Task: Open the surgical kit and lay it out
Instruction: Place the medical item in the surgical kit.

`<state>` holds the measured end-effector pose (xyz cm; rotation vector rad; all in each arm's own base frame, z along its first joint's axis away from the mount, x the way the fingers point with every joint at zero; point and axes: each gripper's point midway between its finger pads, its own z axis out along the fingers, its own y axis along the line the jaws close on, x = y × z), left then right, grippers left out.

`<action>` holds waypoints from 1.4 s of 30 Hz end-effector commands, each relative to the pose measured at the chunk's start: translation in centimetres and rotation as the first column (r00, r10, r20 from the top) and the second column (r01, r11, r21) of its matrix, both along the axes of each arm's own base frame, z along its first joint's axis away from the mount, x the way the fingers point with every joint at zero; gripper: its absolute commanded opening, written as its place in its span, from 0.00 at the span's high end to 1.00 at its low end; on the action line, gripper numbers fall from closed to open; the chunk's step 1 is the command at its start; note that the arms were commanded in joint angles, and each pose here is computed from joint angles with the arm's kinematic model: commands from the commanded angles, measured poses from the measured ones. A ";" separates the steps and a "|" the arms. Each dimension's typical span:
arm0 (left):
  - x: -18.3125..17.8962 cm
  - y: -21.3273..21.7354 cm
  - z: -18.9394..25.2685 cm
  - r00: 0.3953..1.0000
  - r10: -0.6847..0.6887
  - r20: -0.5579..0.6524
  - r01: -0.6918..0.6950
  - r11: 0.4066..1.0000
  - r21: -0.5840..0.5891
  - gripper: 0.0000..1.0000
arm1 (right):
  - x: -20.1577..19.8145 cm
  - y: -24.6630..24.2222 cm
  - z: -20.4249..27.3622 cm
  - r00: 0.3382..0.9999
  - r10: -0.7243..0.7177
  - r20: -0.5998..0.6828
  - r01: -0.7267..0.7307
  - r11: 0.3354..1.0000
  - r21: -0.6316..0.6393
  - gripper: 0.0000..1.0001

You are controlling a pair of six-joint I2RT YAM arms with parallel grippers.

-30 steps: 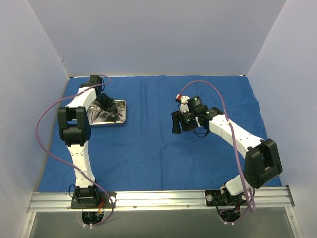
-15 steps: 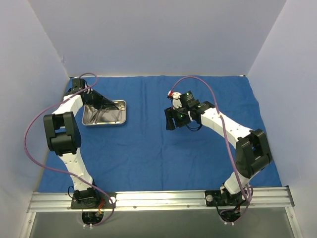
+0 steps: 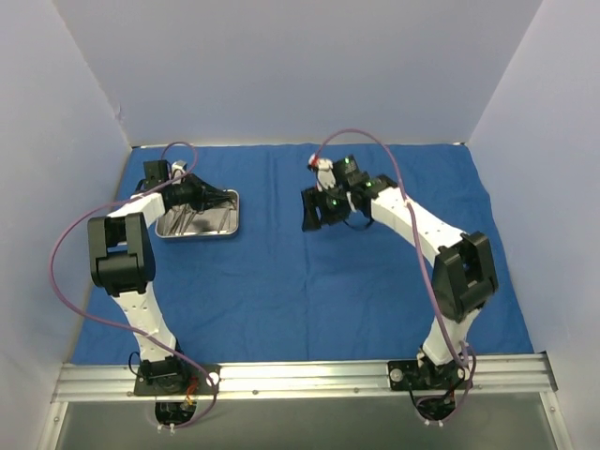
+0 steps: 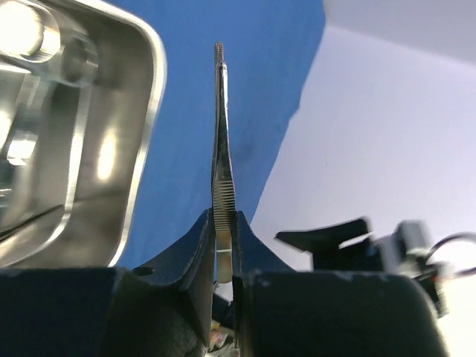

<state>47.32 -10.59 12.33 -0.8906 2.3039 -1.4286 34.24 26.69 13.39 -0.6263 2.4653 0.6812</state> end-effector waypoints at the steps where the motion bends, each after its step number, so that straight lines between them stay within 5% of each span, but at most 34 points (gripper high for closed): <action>1: -1.1 -4.4 6.3 0.946 -0.151 0.288 0.162 0.987 -0.017 0.98 | 2.0 3.7 6.3 0.999 0.042 0.031 -0.047 0.979 0.197 0.43; 19: -4.5 -13.5 7.3 0.950 -0.215 0.225 0.196 0.975 0.103 0.98 | 2.2 8.7 6.0 0.996 0.086 0.027 -0.090 0.971 0.221 0.49; 42: -5.7 -15.4 7.0 0.934 -0.282 0.221 0.267 0.959 0.099 0.98 | 3.6 9.2 4.0 0.998 0.057 0.008 -0.057 0.980 0.193 0.68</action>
